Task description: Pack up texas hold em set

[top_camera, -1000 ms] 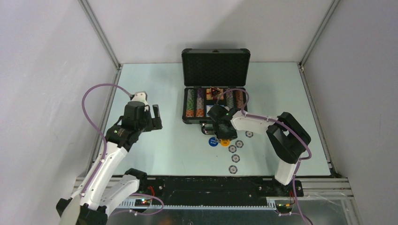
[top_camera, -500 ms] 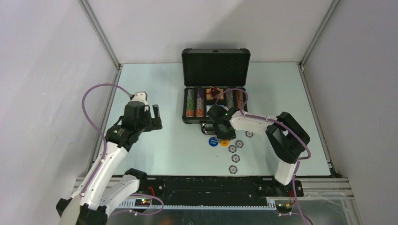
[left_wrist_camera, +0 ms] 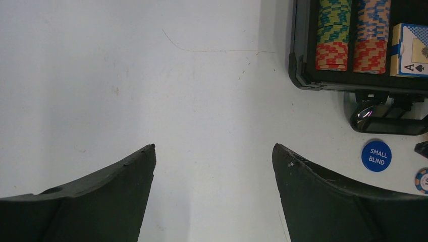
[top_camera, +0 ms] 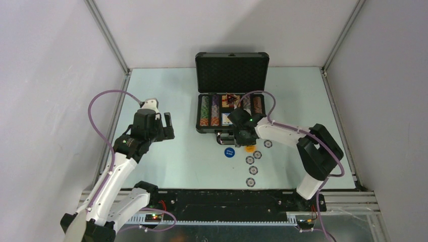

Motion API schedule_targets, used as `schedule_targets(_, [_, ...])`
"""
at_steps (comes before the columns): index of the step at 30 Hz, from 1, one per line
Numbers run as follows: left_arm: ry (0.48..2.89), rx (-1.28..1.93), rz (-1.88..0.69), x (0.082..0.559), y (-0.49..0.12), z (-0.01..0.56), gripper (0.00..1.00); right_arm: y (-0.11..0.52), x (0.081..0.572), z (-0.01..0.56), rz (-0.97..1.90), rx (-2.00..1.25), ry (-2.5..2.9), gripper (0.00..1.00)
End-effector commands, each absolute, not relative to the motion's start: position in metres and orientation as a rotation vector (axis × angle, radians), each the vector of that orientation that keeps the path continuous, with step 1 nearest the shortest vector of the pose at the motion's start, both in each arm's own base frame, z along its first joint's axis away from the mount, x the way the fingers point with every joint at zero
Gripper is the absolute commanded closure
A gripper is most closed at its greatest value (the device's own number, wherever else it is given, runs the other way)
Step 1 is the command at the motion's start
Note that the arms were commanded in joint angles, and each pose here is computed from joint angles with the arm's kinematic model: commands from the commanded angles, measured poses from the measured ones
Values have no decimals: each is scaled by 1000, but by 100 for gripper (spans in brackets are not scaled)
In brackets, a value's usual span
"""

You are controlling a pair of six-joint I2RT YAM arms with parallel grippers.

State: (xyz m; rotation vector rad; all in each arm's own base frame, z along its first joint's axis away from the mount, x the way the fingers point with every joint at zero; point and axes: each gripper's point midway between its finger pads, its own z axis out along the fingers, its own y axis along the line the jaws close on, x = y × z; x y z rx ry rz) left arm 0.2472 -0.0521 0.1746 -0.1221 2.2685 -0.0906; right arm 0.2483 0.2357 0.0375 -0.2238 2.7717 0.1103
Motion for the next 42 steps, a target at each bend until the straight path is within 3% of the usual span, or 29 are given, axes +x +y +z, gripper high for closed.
schedule_targets(1, [2241,-104,-93,252,-52,180,10,244,265,71,201,-203,2675,54])
schedule_targets(11, [2244,-105,-90,251,-52,179,10,249,291,102,195,-183,2626,49])
schedule_targets(42, [2243,-102,-101,252,-53,180,10,231,277,72,146,-115,2677,46])
